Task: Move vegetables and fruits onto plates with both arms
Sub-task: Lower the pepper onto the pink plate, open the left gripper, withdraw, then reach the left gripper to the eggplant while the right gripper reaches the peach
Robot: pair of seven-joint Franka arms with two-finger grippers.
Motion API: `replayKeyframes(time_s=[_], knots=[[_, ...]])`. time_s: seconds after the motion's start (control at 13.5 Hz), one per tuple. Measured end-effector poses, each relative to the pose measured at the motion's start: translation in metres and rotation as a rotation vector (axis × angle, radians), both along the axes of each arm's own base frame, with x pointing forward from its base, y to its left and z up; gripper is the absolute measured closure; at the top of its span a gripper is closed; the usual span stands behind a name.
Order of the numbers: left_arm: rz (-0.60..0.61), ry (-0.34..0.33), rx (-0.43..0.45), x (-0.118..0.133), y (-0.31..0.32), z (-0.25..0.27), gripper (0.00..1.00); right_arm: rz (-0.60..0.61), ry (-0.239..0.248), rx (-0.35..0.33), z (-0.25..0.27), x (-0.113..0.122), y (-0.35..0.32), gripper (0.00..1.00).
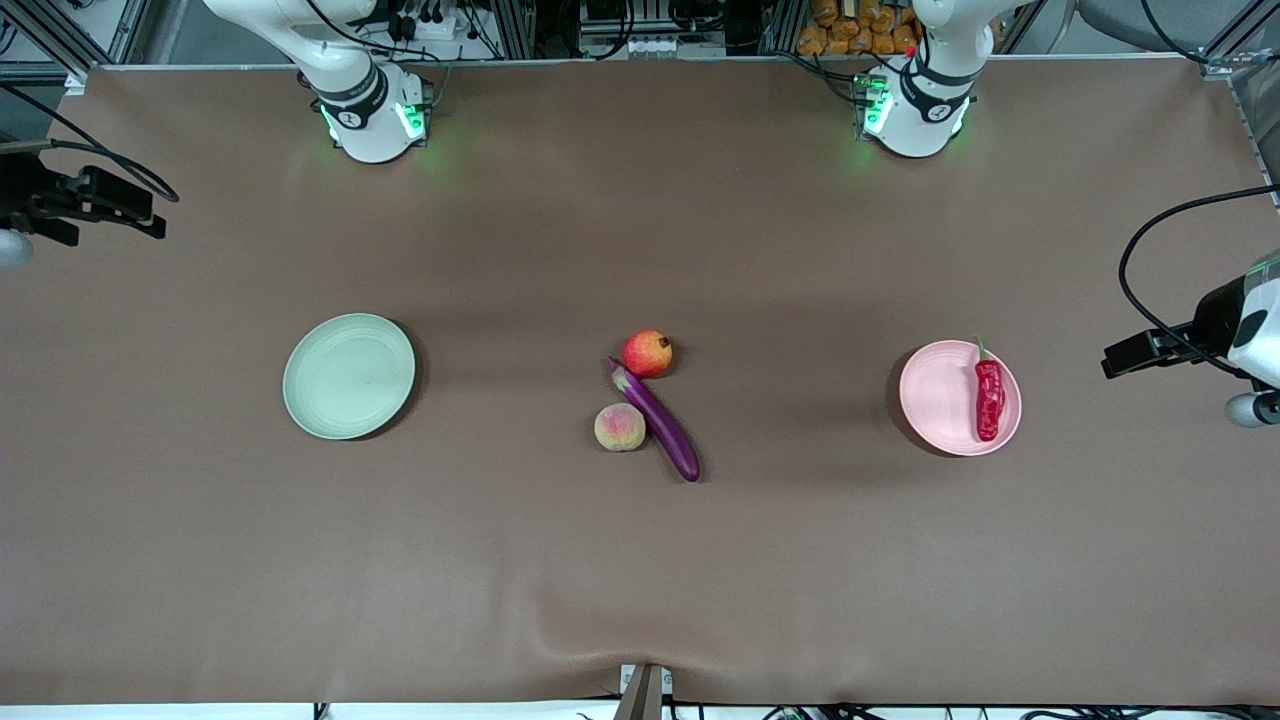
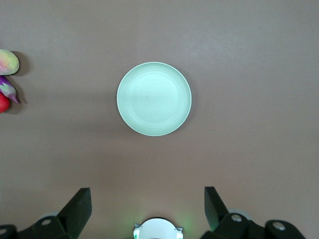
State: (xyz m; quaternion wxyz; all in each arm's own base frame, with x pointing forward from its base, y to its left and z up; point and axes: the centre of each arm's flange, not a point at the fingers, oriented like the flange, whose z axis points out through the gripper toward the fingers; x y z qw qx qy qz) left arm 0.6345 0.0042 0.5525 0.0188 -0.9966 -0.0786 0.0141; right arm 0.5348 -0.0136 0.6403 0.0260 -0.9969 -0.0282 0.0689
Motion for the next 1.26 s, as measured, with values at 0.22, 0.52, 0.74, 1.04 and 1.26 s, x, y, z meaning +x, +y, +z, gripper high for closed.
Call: replayKeyframes(time_s=[0.22,0.52,0.74,1.04,1.26], knots=[[-0.025,0.000,-0.009,0.000,-0.015,0.000,0.00,-0.002,0.028,-0.002,-0.015,0.008,-0.001,0.00],[-0.044,-0.014,-0.046,0.006,-0.091,-0.017,0.00,0.006,0.091,-0.002,-0.079,0.046,0.005,0.00],[0.047,-0.049,-0.101,0.018,-0.172,-0.054,0.00,0.018,0.043,-0.005,-0.115,0.076,0.041,0.00],[0.243,-0.034,-0.170,0.016,-0.273,-0.109,0.00,-0.220,-0.008,0.034,-0.180,0.112,0.129,0.00],[0.389,-0.011,-0.159,0.001,-0.330,-0.144,0.00,-0.416,-0.072,0.078,-0.218,0.130,0.188,0.00]])
